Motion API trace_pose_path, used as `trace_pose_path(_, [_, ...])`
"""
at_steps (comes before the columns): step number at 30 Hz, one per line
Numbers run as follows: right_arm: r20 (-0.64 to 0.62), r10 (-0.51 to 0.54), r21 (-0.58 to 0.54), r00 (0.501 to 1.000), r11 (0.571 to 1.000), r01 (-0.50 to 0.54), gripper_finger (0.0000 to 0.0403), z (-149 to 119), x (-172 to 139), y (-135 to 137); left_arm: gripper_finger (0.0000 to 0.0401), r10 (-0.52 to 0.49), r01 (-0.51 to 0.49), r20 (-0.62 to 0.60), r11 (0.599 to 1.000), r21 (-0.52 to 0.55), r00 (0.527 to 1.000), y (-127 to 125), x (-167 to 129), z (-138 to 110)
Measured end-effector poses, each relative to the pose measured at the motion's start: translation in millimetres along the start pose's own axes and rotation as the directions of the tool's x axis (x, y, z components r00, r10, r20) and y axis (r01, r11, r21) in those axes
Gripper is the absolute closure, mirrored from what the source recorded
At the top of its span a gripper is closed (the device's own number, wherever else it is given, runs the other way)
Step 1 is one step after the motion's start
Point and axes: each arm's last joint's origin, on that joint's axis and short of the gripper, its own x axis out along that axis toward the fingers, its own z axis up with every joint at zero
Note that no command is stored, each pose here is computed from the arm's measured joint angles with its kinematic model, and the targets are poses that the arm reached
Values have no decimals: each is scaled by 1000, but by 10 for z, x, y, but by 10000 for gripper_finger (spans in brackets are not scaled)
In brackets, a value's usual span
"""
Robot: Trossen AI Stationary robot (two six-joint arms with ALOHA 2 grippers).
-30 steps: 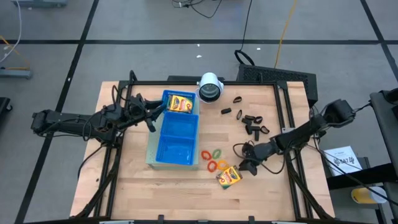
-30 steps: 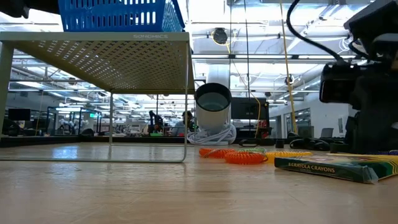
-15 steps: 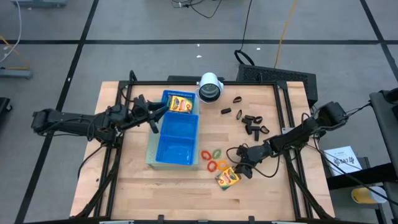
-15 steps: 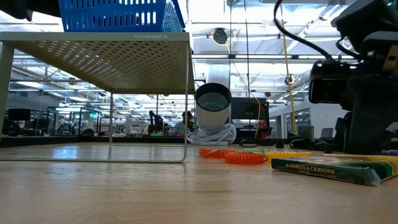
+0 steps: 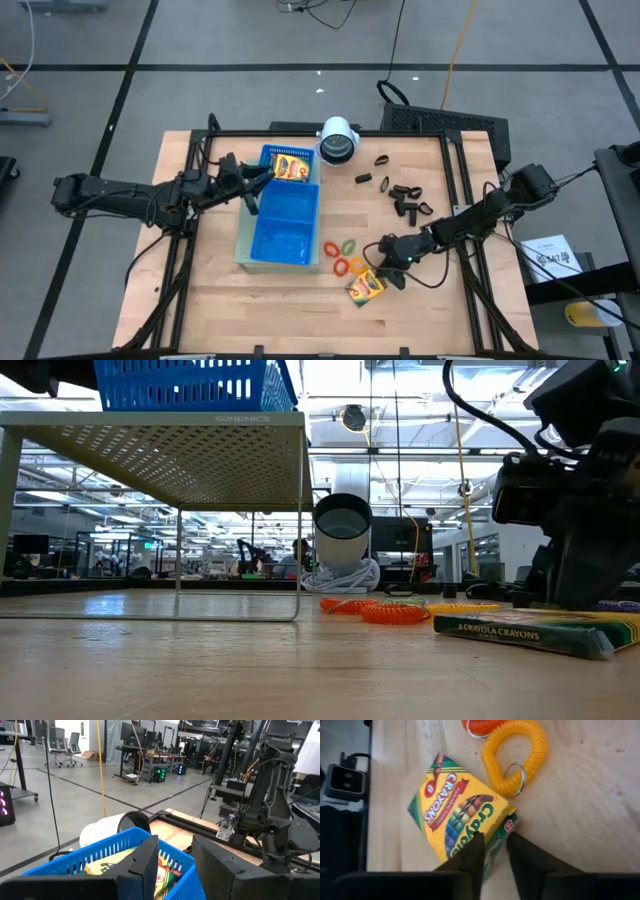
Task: Pick & Place Office Desk Supplies
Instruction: Put the crayon box into the top blue bin on the shelf
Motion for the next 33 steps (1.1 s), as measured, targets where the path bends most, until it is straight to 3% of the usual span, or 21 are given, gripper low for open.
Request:
trace_pose_path(4, [27, -34, -44, 999, 998, 35, 395, 4, 1, -13, 272, -1, 1, 3, 1000, -1, 1000, 0, -1, 3])
trace_pose_path(10, [152, -14, -159, 988, 986, 38, 401, 88, -34, 49, 272, -1, 1, 3, 1000, -9, 1000, 0, -1, 3])
trace_pose_path(15, [330, 10, -259, 944, 963, 80, 402, 229, -236, 125, 272, -3, 3, 12, 999, -35, 1000, -2, -1, 13])
trace_pose_path(23, [555, 156, -394, 817, 914, 93, 403, 392, -701, 329, 272, -6, 8, 23, 998, -57, 1000, -5, -1, 25])
trace_pose_path(27, [624, 197, -441, 756, 888, 132, 403, 421, -880, 373, 272, -64, 68, 54, 993, -93, 997, -26, -3, 62])
trace_pose_path(33, [702, 292, -513, 650, 840, 177, 403, 467, -1092, 449, 267, -162, 166, 59, 983, -74, 985, -140, 4, 354])
